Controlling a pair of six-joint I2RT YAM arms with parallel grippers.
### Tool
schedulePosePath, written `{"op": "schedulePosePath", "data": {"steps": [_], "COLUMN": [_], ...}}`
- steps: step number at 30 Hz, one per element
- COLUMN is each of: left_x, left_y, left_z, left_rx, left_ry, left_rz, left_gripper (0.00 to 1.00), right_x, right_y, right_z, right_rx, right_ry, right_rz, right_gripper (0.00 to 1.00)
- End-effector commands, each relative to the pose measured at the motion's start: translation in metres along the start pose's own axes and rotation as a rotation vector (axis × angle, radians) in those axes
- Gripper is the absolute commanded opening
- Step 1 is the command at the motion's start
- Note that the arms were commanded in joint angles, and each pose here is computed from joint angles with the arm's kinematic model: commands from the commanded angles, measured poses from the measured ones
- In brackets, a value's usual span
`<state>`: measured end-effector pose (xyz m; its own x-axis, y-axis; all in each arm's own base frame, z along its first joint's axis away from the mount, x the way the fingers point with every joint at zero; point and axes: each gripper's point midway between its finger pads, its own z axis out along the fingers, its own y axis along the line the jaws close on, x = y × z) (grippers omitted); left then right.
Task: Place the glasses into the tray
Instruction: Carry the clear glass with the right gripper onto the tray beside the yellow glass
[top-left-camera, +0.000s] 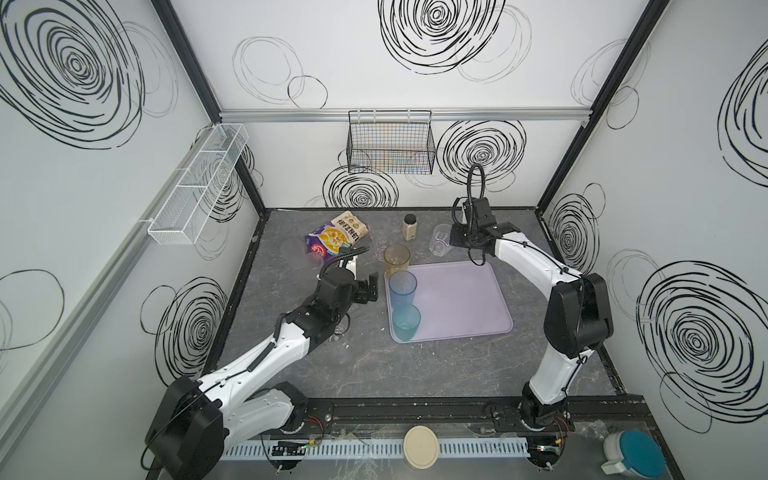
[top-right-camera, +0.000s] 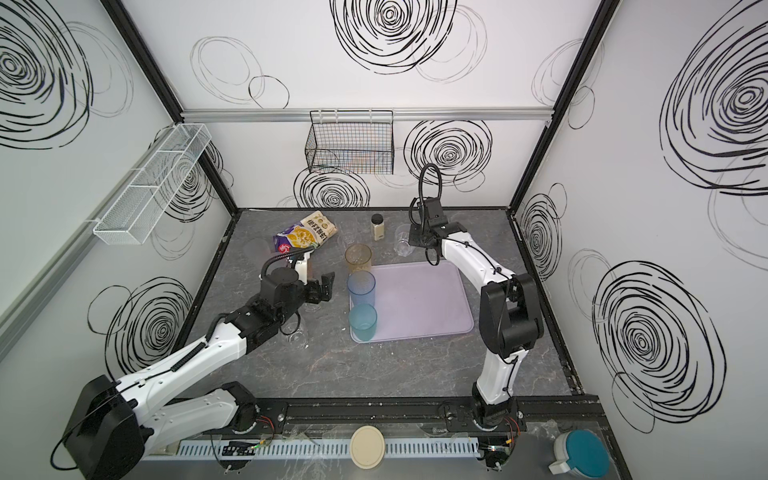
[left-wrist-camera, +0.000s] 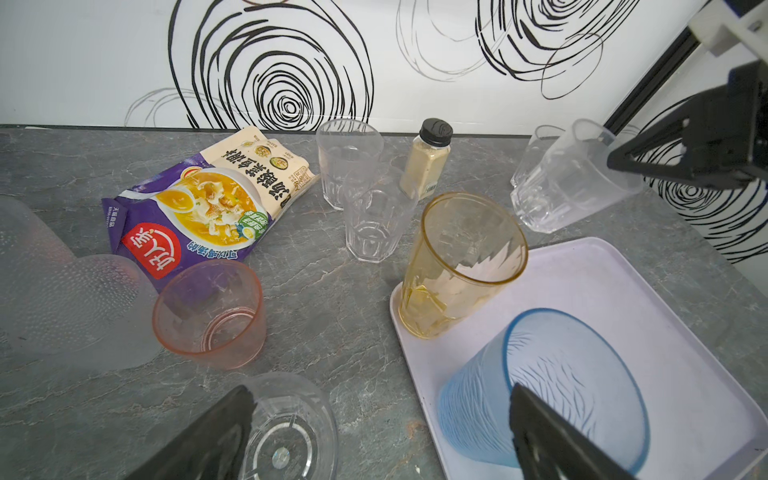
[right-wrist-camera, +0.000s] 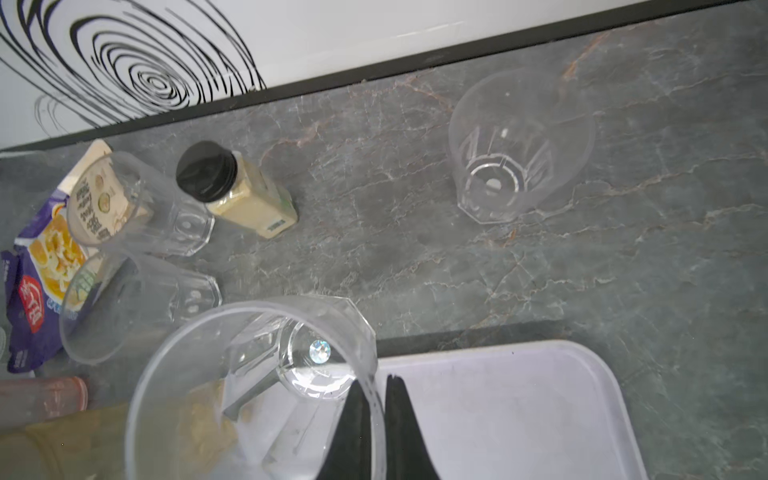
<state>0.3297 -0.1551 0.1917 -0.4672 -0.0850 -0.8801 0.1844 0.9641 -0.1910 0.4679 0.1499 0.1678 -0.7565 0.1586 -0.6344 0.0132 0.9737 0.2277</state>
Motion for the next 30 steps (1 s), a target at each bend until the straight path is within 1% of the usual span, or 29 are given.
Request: {"op": "schedulePosePath", "data": {"steps": [1,8,14,20,25,29,30], "left_x": [-0.006,-0.002,0.002,0.004,0.013,0.026,0.028], "left_y": [-0.002,-0.003,-0.008,-0.012,-0.021,-0.028,-0.029], "left_z": [-0.002,-0.001,-0.001,-0.001,0.001,0.004,0.005], "left_rx": [0.026,0.03,0.038,0.038,0.064,0.07,0.07], "left_ry": [-0.037,-0.03,-0.023,-0.021,-0.008,0.016,0.023], "left_rz": [-0.037,-0.041,-0.035,-0.038,-0.062,-0.047,-0.064], "left_gripper": [0.99,0.98,0.98,0.98,0.98,0.98,0.98], "right_x": [0.0,0.022,0.025,0.04,0.049,0.059,0.062], "right_y": [0.01,0.018,0.024,0.029,0.036,0.03,0.028], "right_z": [-0.022,-0.014,-0.013,-0.005,0.001,0.01,0.012], "right_rx": [-0.013,0.0,0.009,0.017,0.036,0.067,0.073], "right_ry": [-0.036,0.002,0.005,0.028,0.043,0.072,0.081], "right_rz": [-0.033,-0.085,-0.11,-0.134,-0.162,-0.177,-0.183], "right_gripper": [0.0,0.0,0.0,0.0,0.0,0.0,0.0]}}
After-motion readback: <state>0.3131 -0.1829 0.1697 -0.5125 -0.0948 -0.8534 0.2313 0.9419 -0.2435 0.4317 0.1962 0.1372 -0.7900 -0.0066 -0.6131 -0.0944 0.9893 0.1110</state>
